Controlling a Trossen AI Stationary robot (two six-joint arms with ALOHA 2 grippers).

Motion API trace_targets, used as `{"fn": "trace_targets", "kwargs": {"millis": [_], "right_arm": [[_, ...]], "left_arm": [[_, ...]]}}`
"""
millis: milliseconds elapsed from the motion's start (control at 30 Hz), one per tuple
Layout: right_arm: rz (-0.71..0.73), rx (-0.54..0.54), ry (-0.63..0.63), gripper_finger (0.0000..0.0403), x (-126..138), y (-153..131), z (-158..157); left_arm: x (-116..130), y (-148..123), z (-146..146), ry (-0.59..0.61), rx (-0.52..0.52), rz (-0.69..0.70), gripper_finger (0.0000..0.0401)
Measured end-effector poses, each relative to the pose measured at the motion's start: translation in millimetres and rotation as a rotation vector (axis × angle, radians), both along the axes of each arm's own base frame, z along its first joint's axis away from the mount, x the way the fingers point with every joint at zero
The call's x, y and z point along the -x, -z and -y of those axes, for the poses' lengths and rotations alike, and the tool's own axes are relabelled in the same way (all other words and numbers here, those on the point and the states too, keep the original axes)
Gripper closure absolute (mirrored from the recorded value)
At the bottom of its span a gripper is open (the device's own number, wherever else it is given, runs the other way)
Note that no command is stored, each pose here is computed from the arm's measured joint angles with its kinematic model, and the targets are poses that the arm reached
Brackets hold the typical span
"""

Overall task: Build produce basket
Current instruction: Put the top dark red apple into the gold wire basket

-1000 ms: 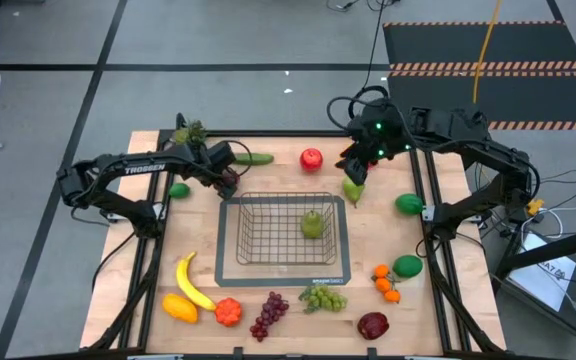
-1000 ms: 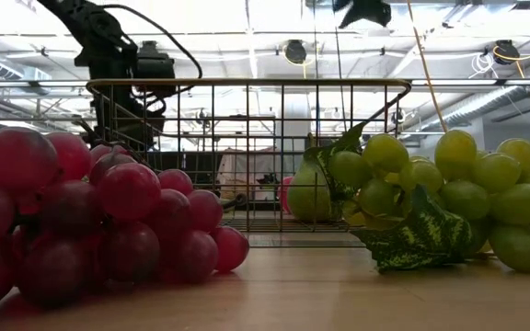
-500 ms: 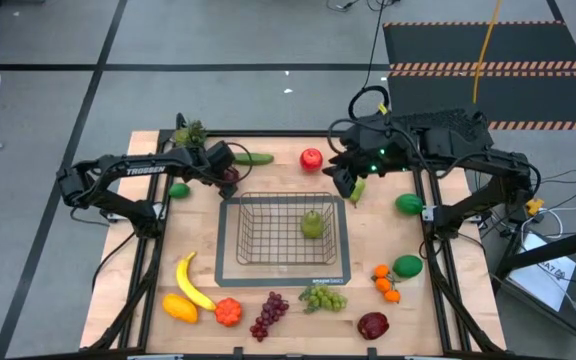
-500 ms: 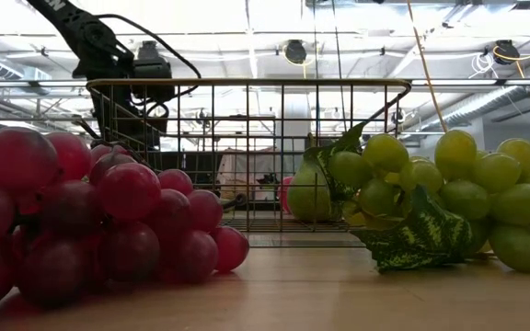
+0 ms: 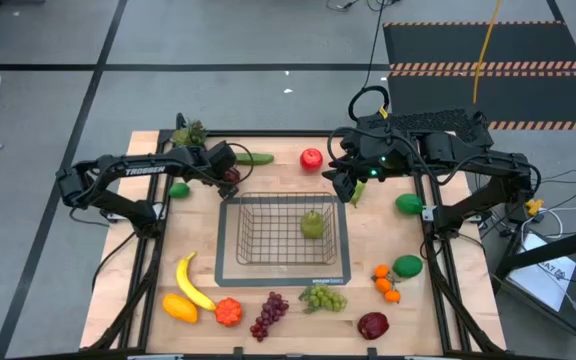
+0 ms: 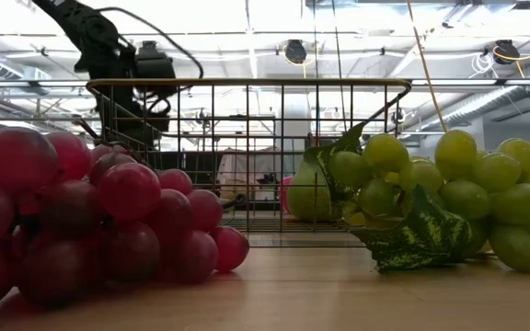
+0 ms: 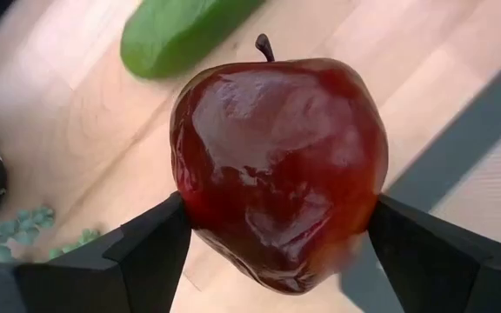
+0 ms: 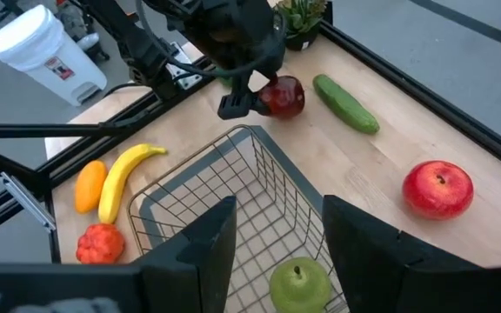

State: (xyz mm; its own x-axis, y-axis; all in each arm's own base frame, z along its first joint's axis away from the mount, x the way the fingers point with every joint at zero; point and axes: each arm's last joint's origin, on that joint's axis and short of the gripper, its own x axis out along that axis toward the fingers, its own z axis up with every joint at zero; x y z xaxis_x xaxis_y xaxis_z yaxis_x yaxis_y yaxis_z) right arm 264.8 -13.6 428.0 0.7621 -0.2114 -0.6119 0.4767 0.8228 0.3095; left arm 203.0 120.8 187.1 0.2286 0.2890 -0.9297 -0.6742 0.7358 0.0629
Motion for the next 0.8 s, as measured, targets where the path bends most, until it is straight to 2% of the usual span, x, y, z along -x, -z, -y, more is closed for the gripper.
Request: {"fn": "trace_targets", "kwargs": {"millis": [133,300,567,800], "right_arm": [[-0.01,0.035,-0.028,0.0238,0,0,0],[-0.04,0.077,-0.065,0.0238,1,1,0],[-0.194,0.112,-0.122,0.0238,11,11,-1],[-0.191,0.08,-0.166,0.0238,31,3,-3]], "left_arm": [[-5,-27,4,0.004,-0.013,0.04,0.0077],[-7,-78,10,-0.007,-0.047,0.137,0.0091],[-3,-169,25,-0.015,-0.119,0.394,0.0077],[-8,-220,44,0.008,-0.116,0.579,0.0074]]}}
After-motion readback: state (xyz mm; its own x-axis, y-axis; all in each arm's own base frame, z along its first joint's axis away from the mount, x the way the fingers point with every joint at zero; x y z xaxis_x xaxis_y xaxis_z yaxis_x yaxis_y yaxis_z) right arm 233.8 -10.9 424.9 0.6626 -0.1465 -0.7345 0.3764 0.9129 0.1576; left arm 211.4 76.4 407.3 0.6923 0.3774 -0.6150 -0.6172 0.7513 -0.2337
